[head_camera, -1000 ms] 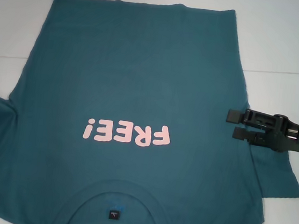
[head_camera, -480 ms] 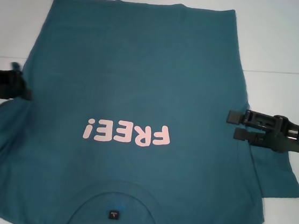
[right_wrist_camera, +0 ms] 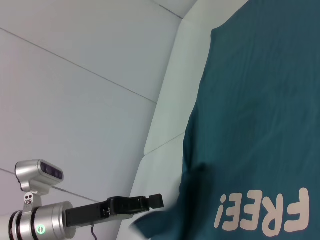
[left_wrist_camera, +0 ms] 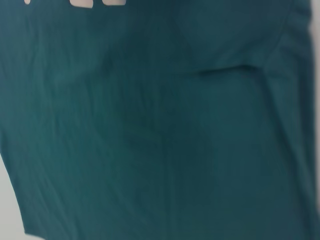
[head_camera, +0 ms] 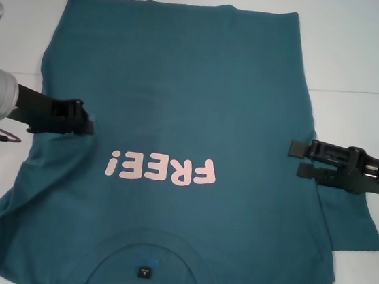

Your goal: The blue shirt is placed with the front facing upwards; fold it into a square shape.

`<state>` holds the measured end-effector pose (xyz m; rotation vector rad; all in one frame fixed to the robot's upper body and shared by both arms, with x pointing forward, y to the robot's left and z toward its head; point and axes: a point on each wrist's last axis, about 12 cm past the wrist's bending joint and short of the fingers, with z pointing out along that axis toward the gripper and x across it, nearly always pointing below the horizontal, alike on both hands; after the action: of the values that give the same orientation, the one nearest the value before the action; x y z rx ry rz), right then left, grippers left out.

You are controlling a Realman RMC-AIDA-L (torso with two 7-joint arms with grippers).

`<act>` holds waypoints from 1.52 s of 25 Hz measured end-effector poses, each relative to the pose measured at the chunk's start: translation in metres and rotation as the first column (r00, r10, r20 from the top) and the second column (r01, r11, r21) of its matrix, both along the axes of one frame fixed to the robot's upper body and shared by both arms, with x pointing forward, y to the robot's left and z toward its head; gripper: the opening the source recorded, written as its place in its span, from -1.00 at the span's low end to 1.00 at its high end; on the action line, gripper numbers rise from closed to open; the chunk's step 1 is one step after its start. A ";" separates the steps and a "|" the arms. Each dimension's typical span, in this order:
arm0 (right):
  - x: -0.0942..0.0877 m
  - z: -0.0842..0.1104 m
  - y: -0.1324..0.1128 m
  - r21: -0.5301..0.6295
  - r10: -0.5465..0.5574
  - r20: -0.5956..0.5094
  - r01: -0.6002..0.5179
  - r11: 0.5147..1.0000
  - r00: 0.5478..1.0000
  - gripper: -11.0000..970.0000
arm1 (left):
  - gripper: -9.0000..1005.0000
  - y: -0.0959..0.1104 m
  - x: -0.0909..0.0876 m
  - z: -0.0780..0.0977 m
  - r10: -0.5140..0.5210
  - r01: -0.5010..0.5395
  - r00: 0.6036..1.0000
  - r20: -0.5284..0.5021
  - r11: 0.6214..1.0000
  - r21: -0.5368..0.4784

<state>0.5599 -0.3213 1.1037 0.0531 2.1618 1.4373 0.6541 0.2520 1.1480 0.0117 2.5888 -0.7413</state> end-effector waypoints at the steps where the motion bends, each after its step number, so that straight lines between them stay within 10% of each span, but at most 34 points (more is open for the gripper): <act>1: 0.000 0.000 0.000 0.000 -0.001 -0.001 0.001 1.000 1.000 0.95 | -0.78 -0.001 0.000 0.000 -0.006 0.006 1.000 0.000 1.000 0.003; 6: -0.001 -0.001 -0.001 -0.001 -0.003 -0.001 0.003 1.000 1.000 0.95 | -0.76 -0.002 -0.003 -0.002 -0.018 0.018 1.000 -0.012 1.000 0.009; 14: -0.001 0.000 -0.003 -0.004 -0.004 -0.002 0.004 1.000 1.000 0.95 | -0.11 0.032 -0.021 0.011 0.002 0.000 0.999 0.034 0.999 -0.046; 27: 0.001 0.004 -0.008 -0.015 0.002 -0.013 -0.003 1.000 1.000 0.95 | 0.90 0.077 -0.055 -0.024 0.094 -0.098 0.993 -0.071 0.994 -0.047; 38: -0.002 0.003 -0.011 -0.014 -0.007 -0.020 0.006 1.000 1.000 0.95 | 0.89 0.063 -0.055 -0.036 0.070 -0.076 0.994 -0.088 0.995 -0.061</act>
<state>0.5582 -0.3326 1.1066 0.0692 2.1857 1.4233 0.5988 0.3149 1.1121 -0.1370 2.6295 -0.8136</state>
